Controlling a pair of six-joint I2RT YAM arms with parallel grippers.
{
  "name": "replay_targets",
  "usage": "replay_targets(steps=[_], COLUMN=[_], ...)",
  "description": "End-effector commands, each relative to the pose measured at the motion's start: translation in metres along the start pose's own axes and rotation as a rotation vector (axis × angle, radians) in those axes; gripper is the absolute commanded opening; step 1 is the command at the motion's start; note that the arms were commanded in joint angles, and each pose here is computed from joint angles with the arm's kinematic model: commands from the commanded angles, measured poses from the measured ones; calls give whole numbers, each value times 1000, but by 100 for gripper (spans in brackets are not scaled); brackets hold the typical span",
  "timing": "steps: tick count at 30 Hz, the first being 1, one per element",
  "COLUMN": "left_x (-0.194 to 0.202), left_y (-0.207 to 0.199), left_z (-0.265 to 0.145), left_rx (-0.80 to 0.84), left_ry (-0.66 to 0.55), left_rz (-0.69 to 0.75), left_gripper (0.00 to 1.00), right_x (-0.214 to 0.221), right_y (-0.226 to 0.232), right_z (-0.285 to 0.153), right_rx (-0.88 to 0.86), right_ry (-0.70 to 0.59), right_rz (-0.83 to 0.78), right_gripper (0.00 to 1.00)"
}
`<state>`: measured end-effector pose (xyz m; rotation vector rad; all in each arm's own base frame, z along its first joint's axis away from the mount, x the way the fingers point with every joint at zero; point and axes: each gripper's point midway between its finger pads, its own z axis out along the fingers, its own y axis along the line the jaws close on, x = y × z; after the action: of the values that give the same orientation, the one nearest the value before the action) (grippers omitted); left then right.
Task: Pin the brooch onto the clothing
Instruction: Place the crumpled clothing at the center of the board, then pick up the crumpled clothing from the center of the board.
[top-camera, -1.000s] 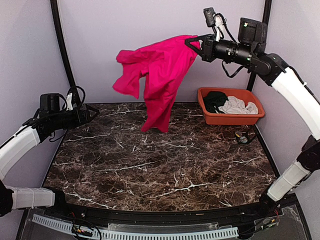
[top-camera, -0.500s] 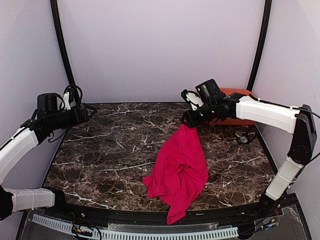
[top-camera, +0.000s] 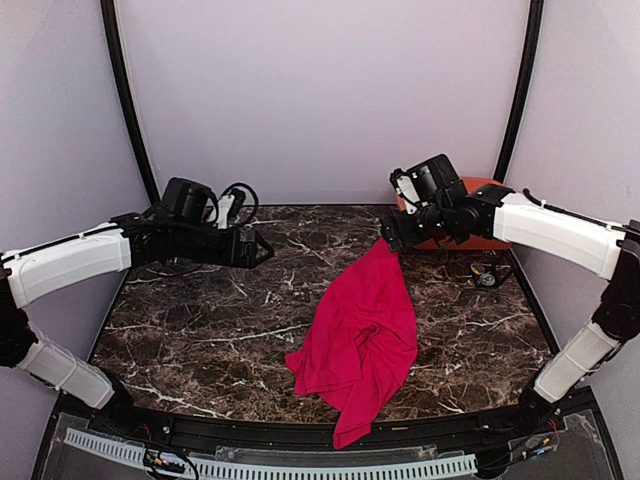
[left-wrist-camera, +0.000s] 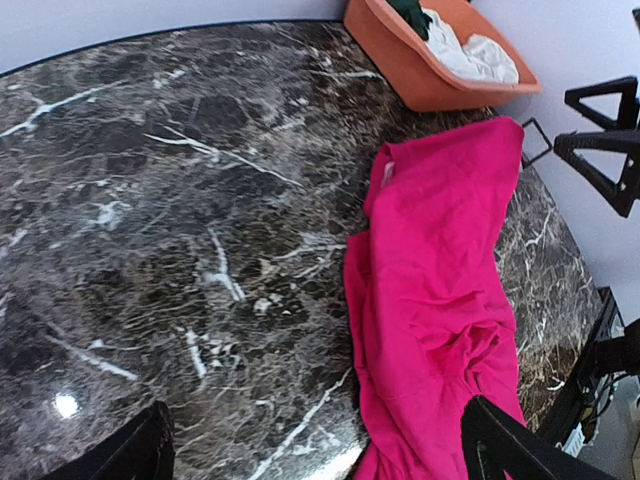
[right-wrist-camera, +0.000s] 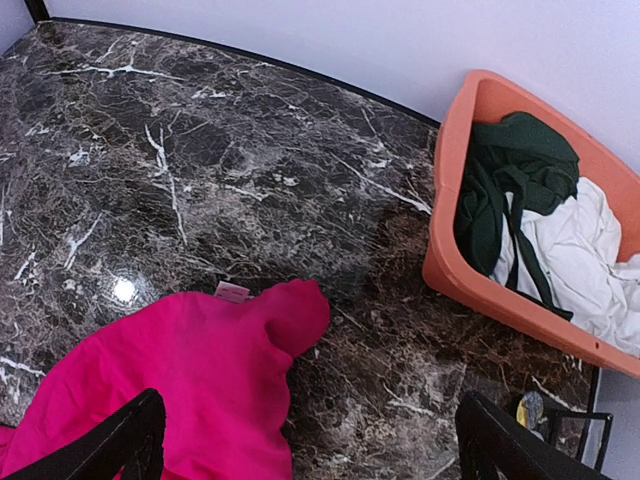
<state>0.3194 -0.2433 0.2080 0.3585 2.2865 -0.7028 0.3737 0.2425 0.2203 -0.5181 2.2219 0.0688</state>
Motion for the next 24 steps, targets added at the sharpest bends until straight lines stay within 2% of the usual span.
replay_targets(steps=[1,2,6,8,13,14,19,24], left_x=[24,37,47,39,51,55,70,75], left_y=[-30,-33,-69,-86,-101,-103,-98,-84], left_z=[46,65,109,125,157,165,183,187], left_rx=[-3,12,127,177,215,218,190,121], left_ry=[121,172,221,212,274,288,335,337], left_rz=[48,32,9,11,14,12,-1,10], left_gripper=[100,100,100,100,100,98,76,70], right_x=[9,9,6,6,13,14,18,11], right_y=[-23,-25,-34,-38,-44,-44,-41,-37], right_z=[-22,-29,-59,-73,-89,-90,-90,-92], right_rx=[72,71,65,62,58,56,36,8], right_ry=[-16,-27,-86,-114,-138,-136,-136,-159], right_rz=[39,45,79,95,112,113,124,131], right_gripper=[99,99,99,99,99,99,99,99])
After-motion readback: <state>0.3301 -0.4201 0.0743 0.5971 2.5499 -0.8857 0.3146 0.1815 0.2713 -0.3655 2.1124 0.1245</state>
